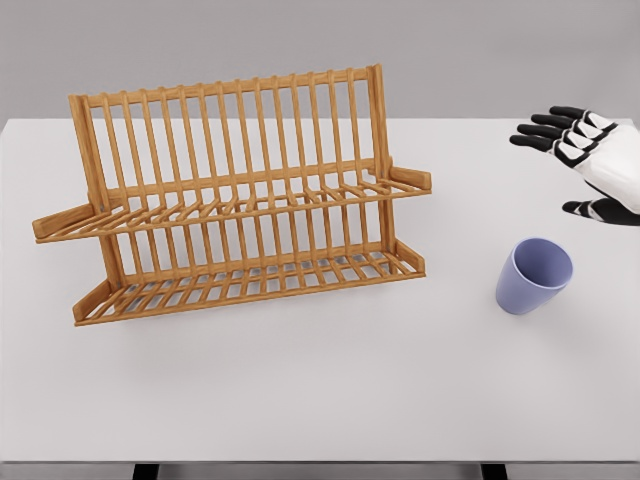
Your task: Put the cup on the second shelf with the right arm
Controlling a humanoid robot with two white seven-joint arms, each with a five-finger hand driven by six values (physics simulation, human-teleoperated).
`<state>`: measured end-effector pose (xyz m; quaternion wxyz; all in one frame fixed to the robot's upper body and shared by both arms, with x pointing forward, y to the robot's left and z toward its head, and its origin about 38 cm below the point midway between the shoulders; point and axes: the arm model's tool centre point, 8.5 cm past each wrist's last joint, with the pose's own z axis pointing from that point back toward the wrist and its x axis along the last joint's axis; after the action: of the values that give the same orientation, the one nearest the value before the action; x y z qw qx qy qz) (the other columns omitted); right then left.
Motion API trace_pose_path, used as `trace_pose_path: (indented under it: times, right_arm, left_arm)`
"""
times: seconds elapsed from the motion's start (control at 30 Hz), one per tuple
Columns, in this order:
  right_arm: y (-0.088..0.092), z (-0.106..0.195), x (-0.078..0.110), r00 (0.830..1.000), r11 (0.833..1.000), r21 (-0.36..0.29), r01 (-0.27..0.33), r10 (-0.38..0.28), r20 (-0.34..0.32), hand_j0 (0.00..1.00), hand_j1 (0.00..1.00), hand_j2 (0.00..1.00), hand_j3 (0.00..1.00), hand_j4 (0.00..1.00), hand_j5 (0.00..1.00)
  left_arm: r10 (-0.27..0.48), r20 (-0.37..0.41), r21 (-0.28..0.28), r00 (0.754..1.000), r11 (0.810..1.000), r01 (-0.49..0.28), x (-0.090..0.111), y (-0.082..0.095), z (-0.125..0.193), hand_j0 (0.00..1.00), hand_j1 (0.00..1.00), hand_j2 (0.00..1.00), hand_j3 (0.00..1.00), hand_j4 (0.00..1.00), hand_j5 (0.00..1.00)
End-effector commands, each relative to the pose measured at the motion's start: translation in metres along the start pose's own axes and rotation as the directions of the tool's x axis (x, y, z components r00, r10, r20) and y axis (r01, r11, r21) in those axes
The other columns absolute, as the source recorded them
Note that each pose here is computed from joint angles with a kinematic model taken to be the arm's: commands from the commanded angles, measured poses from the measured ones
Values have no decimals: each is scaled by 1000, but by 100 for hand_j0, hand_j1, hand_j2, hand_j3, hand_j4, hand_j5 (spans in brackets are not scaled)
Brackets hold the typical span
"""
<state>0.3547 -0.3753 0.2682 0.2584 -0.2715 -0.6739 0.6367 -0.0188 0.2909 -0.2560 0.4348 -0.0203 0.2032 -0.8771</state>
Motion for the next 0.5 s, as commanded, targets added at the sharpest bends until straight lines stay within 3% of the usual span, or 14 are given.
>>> trace_pose_path:
  times: [0.0,0.13,0.17,0.2,0.3,0.33,0.4,0.47]
  right_arm:
    - [1,0,0,1000,1000,-4,10,-10,0,100,100,100,100,100,100]
    - [5,-6,2,999,999,-39,33,-34,-1,100,100,100,100,100,100]
    - [5,-5,1,999,999,-7,32,-32,-6,100,100,100,100,100,100]
    - [11,-7,2,999,998,40,54,-54,-7,100,100,100,100,100,100]
    - [8,1,-6,983,983,16,181,-180,-27,100,100,100,100,100,100]
    - [8,2,-6,982,982,20,187,-186,-25,100,100,100,100,100,100]
    - [8,5,-7,964,964,-7,267,-267,-12,100,100,100,100,100,100]
    - [9,7,-4,930,930,43,366,-367,25,100,100,100,100,100,100]
  left_arm:
    - [0,0,-1,1000,1000,0,0,0,0,100,100,100,100,100,100]
    - [0,0,-1,1000,1000,0,0,0,0,100,100,100,100,100,100]
    - [0,0,-1,1000,1000,0,0,0,0,100,100,100,100,100,100]
    - [0,0,-1,1000,1000,0,0,0,0,100,100,100,100,100,100]
    - [0,0,-1,1000,1000,0,0,0,0,100,100,100,100,100,100]
    - [0,0,-1,1000,1000,0,0,0,0,100,100,100,100,100,100]
    - [0,0,-1,1000,1000,0,0,0,0,100,100,100,100,100,100]
    - [0,0,-1,1000,1000,0,0,0,0,100,100,100,100,100,100]
